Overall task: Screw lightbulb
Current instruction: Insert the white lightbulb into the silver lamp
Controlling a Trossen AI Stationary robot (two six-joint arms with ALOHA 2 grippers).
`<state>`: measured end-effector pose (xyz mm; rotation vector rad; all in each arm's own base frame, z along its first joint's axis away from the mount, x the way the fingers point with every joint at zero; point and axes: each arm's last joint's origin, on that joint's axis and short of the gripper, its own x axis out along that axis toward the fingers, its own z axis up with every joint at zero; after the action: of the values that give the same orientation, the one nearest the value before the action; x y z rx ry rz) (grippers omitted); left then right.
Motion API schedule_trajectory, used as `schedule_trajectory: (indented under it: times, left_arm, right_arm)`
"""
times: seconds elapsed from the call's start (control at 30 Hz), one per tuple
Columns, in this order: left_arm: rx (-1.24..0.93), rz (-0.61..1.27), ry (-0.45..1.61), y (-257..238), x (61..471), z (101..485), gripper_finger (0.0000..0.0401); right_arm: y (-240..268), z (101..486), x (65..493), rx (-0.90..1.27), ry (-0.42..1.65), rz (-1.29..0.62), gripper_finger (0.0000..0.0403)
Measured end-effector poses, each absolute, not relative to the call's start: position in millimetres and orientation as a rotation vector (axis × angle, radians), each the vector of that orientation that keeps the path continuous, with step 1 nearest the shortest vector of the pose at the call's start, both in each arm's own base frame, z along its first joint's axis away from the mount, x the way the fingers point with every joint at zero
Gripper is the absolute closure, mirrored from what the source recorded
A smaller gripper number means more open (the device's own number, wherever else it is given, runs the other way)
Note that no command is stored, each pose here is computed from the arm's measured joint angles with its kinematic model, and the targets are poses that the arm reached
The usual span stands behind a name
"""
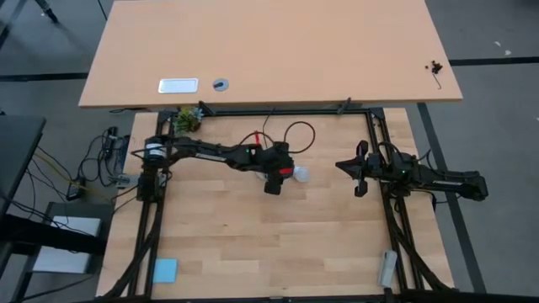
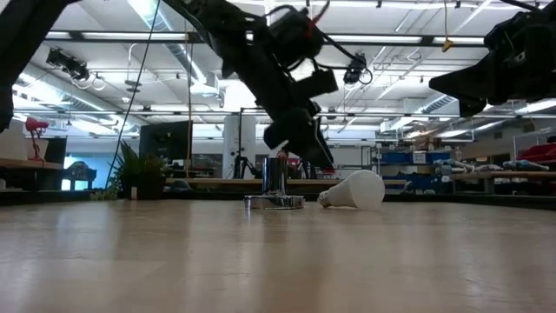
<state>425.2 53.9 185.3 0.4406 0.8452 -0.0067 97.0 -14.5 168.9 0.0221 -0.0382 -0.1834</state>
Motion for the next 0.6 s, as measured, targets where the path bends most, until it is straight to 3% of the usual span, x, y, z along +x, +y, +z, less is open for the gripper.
schedule_trajectory:
  times: [0.27, 0.6]
  left_arm:
    - [0.473, -0.065, 0.937, 78.3, 447.7, 169.0, 0.0192]
    - [0.458, -0.180, 0.906, 82.0, 453.9, 162.8, 0.0192]
  right_arm:
    - [-14.5, 169.7, 97.0, 0.022, -0.046, -0.183, 0.0376]
    - [-14.5, 170.3, 97.0, 0.021, -0.053, -0.183, 0.0376]
